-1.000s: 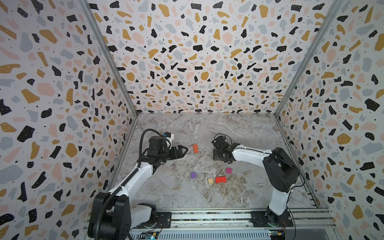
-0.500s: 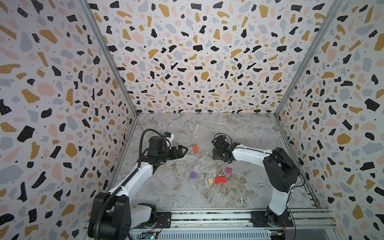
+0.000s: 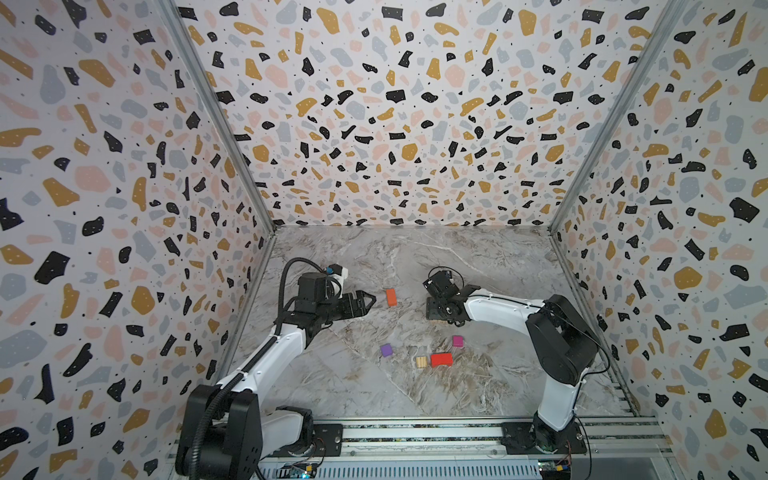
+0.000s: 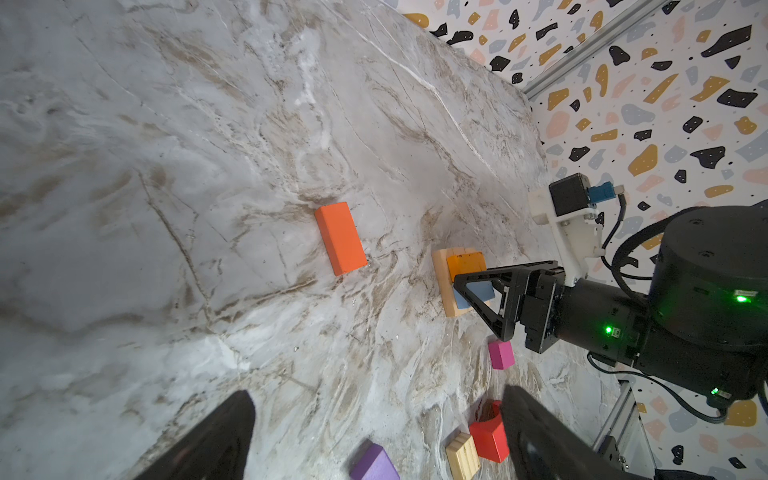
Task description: Build the wood block tower
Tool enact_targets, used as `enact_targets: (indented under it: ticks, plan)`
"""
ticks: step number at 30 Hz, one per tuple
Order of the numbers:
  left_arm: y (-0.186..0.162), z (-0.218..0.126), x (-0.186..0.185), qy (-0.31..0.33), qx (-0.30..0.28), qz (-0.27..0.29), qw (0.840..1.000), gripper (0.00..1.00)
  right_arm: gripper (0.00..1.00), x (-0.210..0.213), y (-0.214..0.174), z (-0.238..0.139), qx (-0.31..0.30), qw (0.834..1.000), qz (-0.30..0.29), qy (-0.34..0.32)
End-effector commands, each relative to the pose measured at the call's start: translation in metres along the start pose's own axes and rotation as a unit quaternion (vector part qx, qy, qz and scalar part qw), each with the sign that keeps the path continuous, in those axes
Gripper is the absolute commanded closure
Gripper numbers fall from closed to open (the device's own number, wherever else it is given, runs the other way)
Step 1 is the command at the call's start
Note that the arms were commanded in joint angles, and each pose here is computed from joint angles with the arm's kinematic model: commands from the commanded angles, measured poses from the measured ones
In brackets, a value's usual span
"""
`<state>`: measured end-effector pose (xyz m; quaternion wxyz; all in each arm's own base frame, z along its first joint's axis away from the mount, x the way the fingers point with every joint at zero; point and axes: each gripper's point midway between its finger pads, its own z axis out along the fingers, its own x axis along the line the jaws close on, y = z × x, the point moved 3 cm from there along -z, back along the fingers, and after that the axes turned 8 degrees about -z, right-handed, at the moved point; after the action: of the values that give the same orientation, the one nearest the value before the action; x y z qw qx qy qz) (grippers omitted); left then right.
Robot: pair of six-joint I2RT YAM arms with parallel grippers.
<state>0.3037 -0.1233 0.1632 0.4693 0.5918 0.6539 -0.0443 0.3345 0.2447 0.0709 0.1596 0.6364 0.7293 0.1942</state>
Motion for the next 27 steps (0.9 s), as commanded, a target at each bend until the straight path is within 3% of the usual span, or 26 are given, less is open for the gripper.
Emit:
enact_targets:
  ticks: [1,10,17,27]
  plan:
    - [0.004,-0.002,-0.009,-0.015,-0.007,0.014,1.0,0.06,0.28,0.001,0.008,-0.006,-0.005,1.0,-0.001,-0.004]
    - [0.004,-0.002,-0.009,-0.015,-0.007,0.014,1.0,0.06,0.23,0.004,0.012,-0.014,-0.012,1.0,-0.006,0.005]
    - [0.005,-0.002,-0.008,-0.01,-0.009,0.014,1.0,0.06,0.18,0.008,0.026,-0.042,-0.04,0.999,-0.022,0.014]
    - [0.006,-0.002,-0.006,-0.005,-0.009,0.015,1.0,0.06,0.19,0.018,0.036,-0.076,-0.063,0.994,-0.084,0.038]
